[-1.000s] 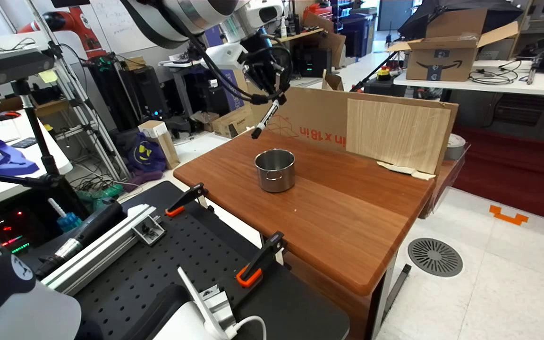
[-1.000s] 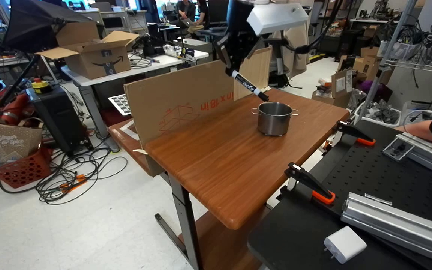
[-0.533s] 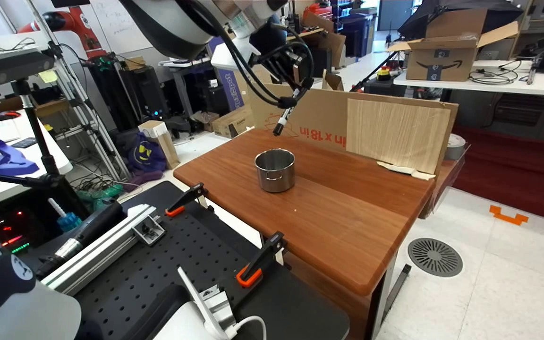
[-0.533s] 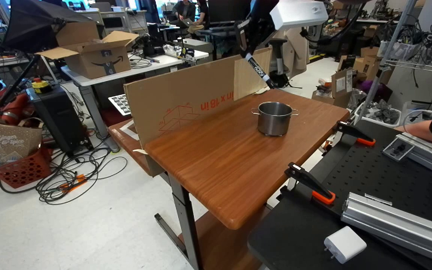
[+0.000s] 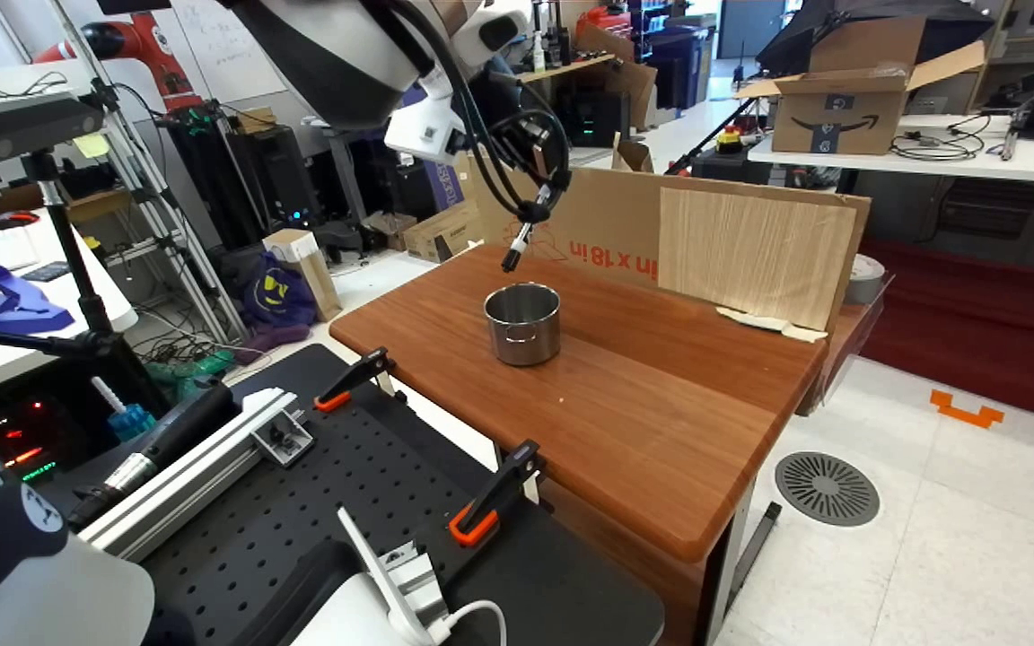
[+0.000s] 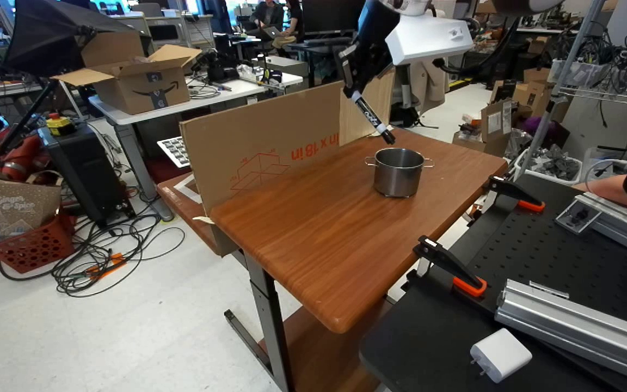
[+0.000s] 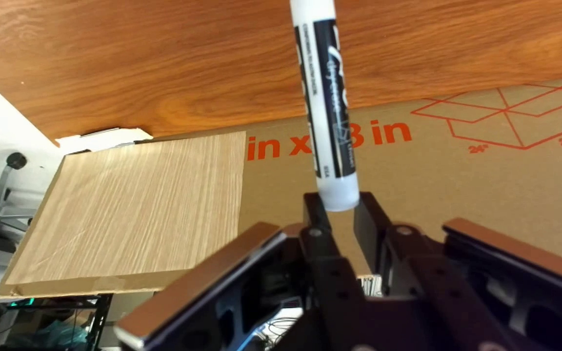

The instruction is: Put the marker in the pot

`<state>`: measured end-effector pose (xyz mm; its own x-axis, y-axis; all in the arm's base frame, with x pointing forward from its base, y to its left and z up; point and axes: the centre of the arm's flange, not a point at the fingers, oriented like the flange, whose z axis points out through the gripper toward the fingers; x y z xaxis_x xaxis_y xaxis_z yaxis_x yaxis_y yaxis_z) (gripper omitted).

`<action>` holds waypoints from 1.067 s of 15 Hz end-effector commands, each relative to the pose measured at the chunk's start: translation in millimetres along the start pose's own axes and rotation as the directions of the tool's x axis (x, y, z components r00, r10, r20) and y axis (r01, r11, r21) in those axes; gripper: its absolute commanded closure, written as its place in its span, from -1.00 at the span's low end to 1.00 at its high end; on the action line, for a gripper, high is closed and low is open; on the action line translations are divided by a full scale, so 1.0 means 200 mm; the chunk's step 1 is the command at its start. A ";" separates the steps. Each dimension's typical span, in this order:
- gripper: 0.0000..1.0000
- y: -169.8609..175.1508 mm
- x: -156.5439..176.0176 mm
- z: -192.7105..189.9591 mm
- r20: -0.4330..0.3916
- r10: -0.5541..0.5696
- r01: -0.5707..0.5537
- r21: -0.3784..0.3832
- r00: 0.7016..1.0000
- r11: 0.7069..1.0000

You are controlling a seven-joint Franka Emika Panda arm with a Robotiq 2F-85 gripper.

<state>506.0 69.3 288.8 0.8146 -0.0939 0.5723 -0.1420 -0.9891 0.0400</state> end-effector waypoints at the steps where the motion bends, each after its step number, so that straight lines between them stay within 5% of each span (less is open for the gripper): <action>1: 0.90 -0.02 -0.10 0.10 -0.017 0.004 -0.004 -0.023 1.000 1.000; 16: 0.90 0.00 -0.27 0.33 0.071 -0.009 0.016 -0.109 0.997 0.994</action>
<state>500.2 66.8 216.0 0.8566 -0.0999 0.5062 -0.1834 -0.9760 0.1177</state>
